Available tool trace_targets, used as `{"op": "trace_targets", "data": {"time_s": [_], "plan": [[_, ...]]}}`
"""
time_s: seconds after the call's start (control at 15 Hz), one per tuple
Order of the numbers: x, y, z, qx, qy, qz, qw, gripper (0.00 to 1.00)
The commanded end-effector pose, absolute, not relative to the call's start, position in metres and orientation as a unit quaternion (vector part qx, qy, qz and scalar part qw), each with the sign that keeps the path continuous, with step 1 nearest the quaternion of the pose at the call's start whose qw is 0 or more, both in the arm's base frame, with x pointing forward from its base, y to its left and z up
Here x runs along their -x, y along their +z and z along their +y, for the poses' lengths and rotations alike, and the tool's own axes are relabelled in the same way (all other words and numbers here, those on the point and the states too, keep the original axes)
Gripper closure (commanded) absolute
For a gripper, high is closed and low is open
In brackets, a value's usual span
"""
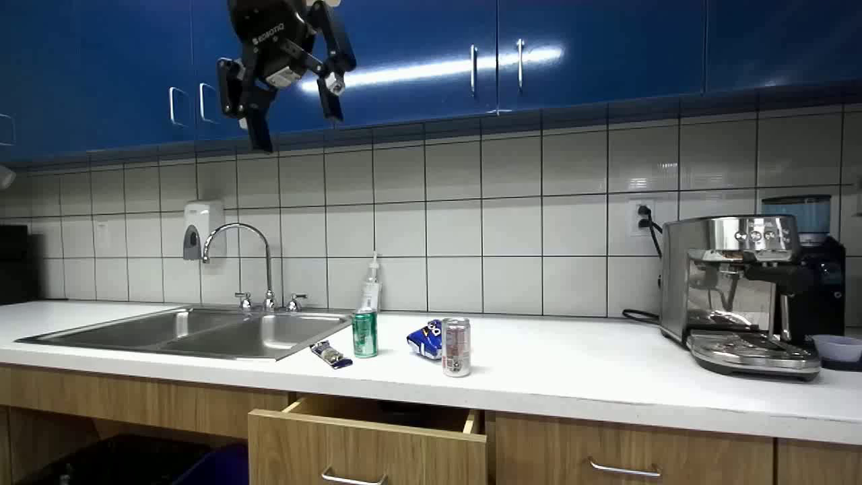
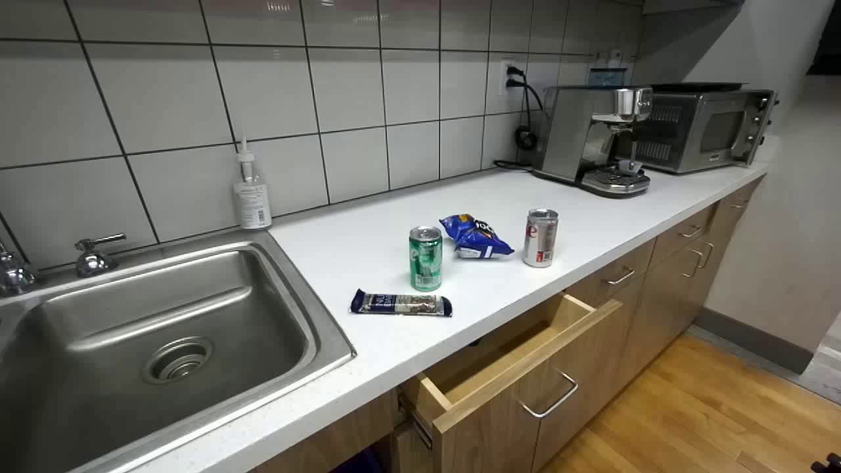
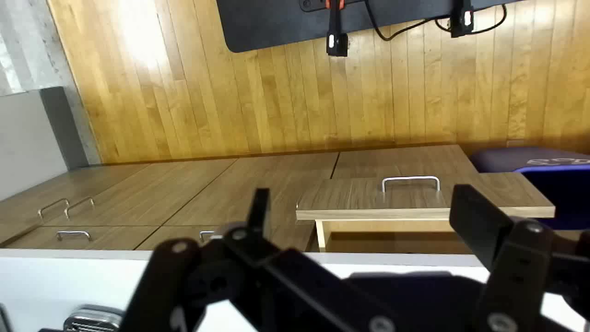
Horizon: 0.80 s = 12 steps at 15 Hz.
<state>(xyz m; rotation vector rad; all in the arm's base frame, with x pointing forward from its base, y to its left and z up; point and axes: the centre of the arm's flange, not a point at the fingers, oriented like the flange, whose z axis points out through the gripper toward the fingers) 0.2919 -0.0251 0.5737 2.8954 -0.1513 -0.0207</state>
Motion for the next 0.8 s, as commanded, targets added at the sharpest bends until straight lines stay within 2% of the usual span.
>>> {"op": "trace_targets", "data": {"time_s": [0.0, 0.53, 0.73], "plan": [[-0.292, 0.574, -0.025, -0.991, -0.007, -0.052, 0.121, 0.00], [-0.292, 0.574, -0.025, -0.991, -0.007, -0.052, 0.121, 0.00], [-0.307, 0.557, -0.022, -0.993, -0.012, -0.035, 0.112, 0.00]]}}
